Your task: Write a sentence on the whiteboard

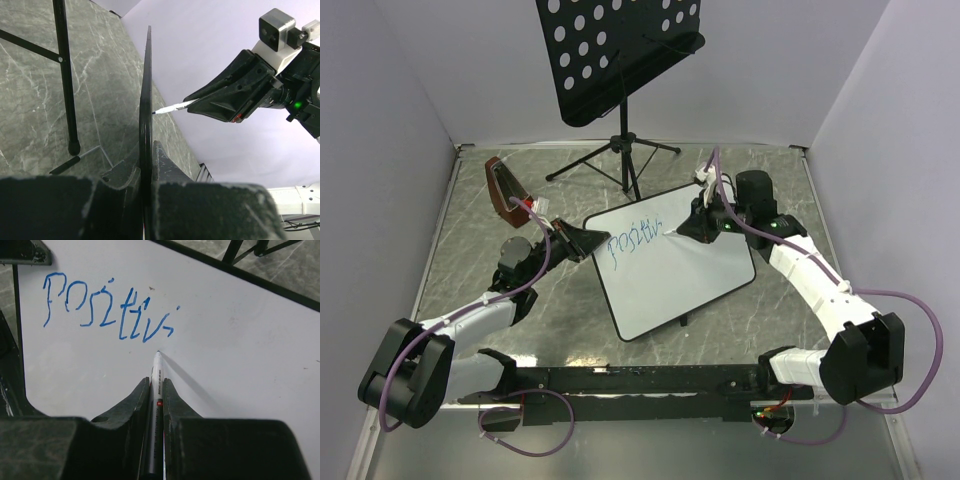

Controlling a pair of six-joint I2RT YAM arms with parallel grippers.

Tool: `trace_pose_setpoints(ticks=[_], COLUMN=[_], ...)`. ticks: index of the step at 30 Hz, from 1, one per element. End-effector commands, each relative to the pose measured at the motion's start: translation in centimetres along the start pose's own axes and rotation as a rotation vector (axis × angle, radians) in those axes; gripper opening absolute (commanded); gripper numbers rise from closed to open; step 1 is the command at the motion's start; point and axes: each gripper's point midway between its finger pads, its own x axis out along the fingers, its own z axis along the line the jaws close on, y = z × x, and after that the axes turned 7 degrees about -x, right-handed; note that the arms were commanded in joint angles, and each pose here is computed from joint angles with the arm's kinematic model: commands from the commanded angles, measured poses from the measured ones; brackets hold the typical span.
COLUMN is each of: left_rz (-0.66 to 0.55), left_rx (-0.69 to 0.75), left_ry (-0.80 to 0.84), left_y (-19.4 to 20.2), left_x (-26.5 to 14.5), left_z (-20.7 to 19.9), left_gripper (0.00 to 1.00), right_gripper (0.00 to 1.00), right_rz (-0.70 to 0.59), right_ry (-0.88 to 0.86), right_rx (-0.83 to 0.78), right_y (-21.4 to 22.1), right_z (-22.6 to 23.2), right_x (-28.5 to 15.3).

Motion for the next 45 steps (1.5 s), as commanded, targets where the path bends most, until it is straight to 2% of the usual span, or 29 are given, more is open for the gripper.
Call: trace_pose_setpoints(ticks=[1, 10, 21, 36, 45], left_rz=[-0.043, -0.038, -0.040, -0.036, -0.037], left_rx=[0.096, 0.098, 0.097, 0.101, 0.102], left_ry=[0.148, 0.145, 0.148, 0.151, 0.149], left_y=[-1.4, -1.4, -1.4, -1.3, -1.3], left_x=[0.1, 0.1, 0.0, 0.0, 0.0], left_z=[-3.8, -3.8, -3.9, -4.0, -3.9], left_gripper=[0.01, 0.01, 0.01, 0.01, 0.01], right_gripper=[0.00, 0.00, 0.00, 0.00, 0.00], right_rz=[-0.018, -0.065, -0.112, -0.078, -0.074], right_ry=[-0.003, 0.088, 0.090, 0.092, 0.195], right_rx=[-0.028, -0.033, -0.040, 0.001, -0.005], right_y=[-0.5, -3.2, -5.1, -4.4, -4.5], right_z=[0.2, -2.1, -2.3, -3.5, -5.3], right_x=[-0.5, -0.8, -1.2, 0.3, -0.4])
